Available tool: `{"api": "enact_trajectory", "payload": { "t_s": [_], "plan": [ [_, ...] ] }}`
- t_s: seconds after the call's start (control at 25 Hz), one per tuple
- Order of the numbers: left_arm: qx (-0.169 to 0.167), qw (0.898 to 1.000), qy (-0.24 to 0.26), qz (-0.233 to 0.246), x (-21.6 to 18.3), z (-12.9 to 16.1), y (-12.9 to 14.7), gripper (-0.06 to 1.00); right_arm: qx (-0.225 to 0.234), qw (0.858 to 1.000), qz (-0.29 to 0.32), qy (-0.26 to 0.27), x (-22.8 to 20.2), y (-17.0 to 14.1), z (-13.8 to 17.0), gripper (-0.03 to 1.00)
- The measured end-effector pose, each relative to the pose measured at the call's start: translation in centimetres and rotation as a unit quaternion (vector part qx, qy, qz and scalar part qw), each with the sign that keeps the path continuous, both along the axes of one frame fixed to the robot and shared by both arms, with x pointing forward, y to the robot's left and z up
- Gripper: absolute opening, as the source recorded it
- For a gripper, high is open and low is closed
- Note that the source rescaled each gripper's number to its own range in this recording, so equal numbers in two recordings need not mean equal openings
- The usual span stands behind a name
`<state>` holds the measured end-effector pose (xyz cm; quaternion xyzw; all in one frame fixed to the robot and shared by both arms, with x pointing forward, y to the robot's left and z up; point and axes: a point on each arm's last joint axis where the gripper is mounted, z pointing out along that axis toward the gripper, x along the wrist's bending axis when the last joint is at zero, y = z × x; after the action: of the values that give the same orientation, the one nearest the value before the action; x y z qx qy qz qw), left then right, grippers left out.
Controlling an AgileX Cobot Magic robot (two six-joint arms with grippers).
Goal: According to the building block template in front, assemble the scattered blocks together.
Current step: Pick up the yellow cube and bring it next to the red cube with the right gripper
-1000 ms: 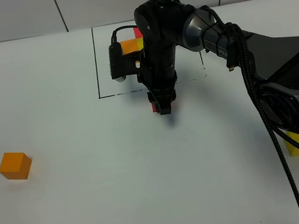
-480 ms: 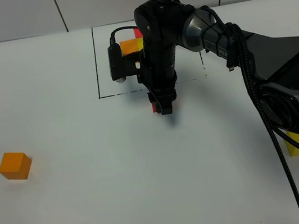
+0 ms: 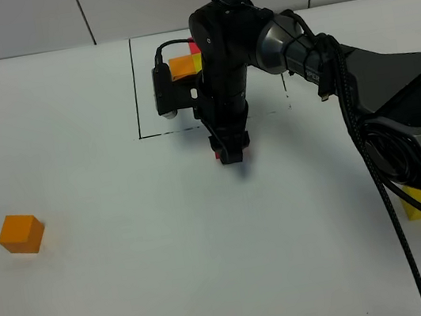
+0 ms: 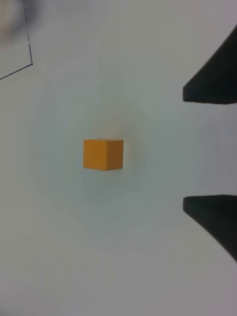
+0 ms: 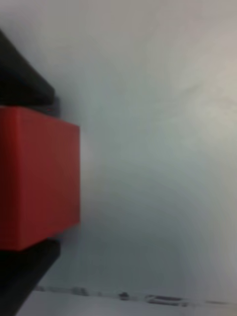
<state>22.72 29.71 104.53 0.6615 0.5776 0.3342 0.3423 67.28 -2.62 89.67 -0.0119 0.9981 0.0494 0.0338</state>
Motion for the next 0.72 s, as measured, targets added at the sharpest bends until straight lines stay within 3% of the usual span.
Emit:
{"api": "enact_trajectory", "payload": {
  "t_s": [0.12,0.24,0.56,0.72],
  "plan": [
    [0.000,1.000,0.000,0.000,0.0,0.0,0.0,0.01,0.001,1.000,-0.008,0.000,0.0,0.0,0.0,0.57],
    [0.000,1.000,0.000,0.000,0.0,0.0,0.0,0.01,0.006,1.000,-0.020,-0.004,0.0,0.0,0.7,0.67],
    [0.000,1.000,0.000,0.000,0.0,0.0,0.0,0.01,0.051,0.990,-0.128,-0.036,-0.4,-0.2,6.6,0.70],
    [0.000,1.000,0.000,0.000,0.0,0.0,0.0,0.01,0.059,0.981,-0.185,-0.026,-0.9,-1.4,8.0,0.70]
  ]
}}
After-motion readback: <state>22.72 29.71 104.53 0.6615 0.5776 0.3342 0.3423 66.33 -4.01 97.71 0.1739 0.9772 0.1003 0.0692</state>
